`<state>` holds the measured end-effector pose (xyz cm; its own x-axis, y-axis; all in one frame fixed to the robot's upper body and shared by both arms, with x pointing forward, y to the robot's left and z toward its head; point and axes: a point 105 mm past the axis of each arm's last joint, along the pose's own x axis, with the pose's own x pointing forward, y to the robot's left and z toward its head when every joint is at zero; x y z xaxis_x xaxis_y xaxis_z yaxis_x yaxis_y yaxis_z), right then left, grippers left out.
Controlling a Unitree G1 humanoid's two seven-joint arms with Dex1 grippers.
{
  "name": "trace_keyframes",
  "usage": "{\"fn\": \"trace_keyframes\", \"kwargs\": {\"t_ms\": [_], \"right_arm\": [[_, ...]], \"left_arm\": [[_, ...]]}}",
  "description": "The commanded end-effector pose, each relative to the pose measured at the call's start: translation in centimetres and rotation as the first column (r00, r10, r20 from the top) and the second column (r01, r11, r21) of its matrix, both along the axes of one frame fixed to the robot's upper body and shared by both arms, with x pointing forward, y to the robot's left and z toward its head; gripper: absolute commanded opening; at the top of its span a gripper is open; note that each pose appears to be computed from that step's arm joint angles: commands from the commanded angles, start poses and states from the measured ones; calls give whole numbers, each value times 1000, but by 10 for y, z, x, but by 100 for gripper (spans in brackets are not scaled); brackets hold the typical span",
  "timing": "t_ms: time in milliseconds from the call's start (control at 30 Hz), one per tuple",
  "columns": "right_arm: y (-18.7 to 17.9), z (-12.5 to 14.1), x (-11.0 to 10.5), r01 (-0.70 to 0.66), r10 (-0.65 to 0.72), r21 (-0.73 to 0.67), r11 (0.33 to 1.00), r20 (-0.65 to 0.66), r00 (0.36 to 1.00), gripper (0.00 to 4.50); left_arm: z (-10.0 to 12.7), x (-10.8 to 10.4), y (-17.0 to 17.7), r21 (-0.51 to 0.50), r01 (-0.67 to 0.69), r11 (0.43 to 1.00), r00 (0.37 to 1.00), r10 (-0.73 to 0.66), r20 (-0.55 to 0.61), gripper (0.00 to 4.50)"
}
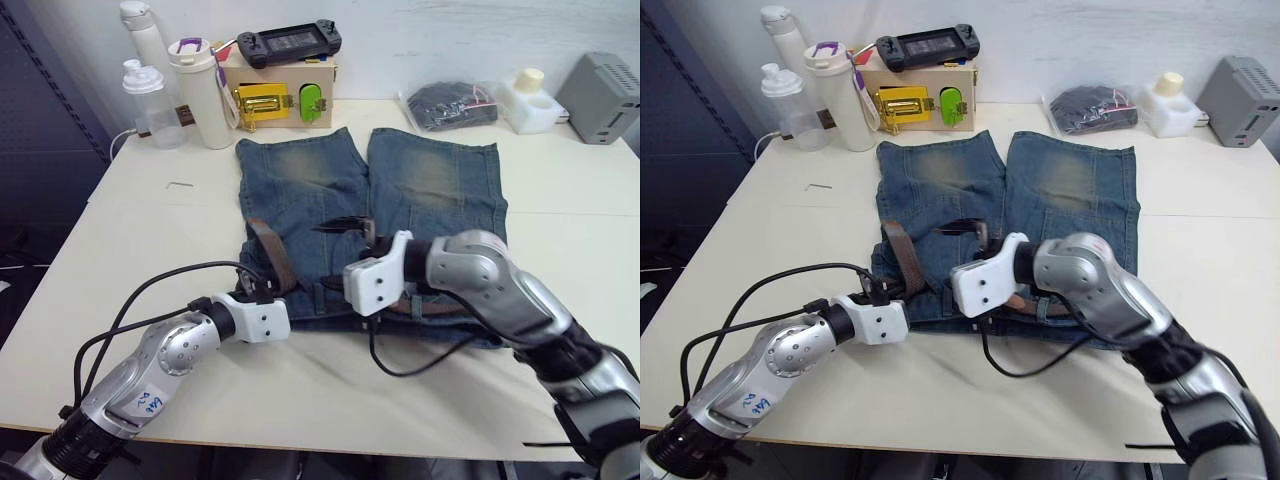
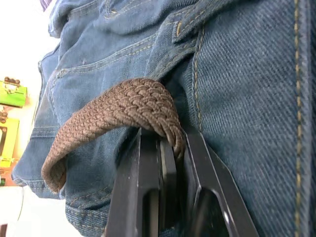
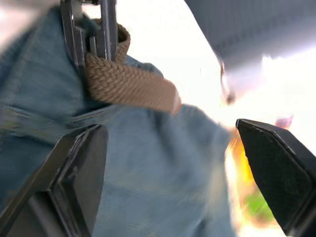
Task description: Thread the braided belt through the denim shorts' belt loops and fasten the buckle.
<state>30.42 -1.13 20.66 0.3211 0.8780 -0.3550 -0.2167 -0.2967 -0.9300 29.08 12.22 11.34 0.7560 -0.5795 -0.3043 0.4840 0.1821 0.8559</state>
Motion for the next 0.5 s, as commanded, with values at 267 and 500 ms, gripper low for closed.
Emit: {"fn": "trace_keyframes", "kwargs": {"t_ms": [267, 500], "right_arm": [[67, -5, 12, -316, 458, -453, 834, 249, 853, 450], [55, -51, 26, -271, 468, -671, 690, 129, 874, 450]], "left_arm": [[-40, -6, 12, 46, -64, 997, 988, 70, -140, 23], [-42, -10, 13, 36, -87, 996, 984, 91, -151, 23]]}}
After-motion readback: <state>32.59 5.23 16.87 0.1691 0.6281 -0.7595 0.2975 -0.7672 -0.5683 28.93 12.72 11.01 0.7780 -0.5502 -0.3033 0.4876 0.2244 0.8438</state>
